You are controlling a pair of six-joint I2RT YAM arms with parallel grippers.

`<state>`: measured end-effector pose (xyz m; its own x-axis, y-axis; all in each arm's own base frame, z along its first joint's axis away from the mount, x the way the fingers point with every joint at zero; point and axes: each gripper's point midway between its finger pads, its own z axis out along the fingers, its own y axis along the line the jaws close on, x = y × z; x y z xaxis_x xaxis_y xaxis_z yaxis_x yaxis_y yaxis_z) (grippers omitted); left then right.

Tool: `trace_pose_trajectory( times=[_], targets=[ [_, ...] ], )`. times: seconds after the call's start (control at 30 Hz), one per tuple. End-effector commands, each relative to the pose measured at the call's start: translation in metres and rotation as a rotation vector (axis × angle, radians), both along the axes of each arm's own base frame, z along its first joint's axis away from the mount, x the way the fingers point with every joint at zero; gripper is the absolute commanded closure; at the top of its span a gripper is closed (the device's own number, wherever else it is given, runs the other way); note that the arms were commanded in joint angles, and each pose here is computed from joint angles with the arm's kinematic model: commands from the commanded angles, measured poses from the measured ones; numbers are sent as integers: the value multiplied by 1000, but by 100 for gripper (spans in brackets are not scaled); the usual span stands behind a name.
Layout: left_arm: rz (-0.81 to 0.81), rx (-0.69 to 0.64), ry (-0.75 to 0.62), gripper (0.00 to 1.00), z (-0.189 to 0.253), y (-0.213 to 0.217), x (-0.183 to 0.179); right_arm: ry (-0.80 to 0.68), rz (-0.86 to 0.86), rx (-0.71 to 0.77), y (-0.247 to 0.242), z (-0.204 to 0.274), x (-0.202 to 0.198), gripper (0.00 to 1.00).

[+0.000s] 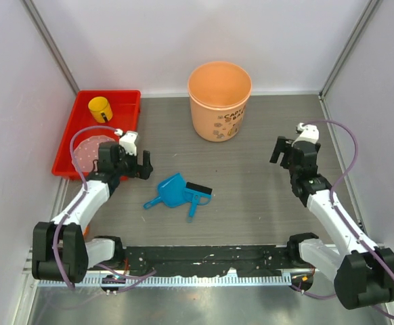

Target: Sweep away the paper scraps from the table

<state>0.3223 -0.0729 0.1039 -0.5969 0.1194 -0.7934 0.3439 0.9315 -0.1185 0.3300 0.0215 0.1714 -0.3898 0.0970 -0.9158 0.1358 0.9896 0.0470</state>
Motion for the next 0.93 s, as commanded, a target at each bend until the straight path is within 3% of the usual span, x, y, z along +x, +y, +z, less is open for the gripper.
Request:
trace_pose_trajectory(
  times=[0.0,0.17,0.27,0.37,0.57,0.9],
  targets=[
    [207,-56,-376,0,50,21,53,-186,-246,91,-42,2,11,8],
    [251,-39,-560,0,55,34,46,-313,-414,37,-79,-25,-4,9],
    [169,-14,-568,0,38,25,34,-309,-443,32,-87,-49,-7,9],
    [227,-12,-590,0,37,34,32,-288,-401,-17,-84,-66,-7,9],
    [292,-5,-580,0,30,44,32,-414,-384,1,-83,-49,-7,10],
    [287,-12,-588,0,22,43,30,-400,-351,8,-78,-51,-7,10]
  ],
)
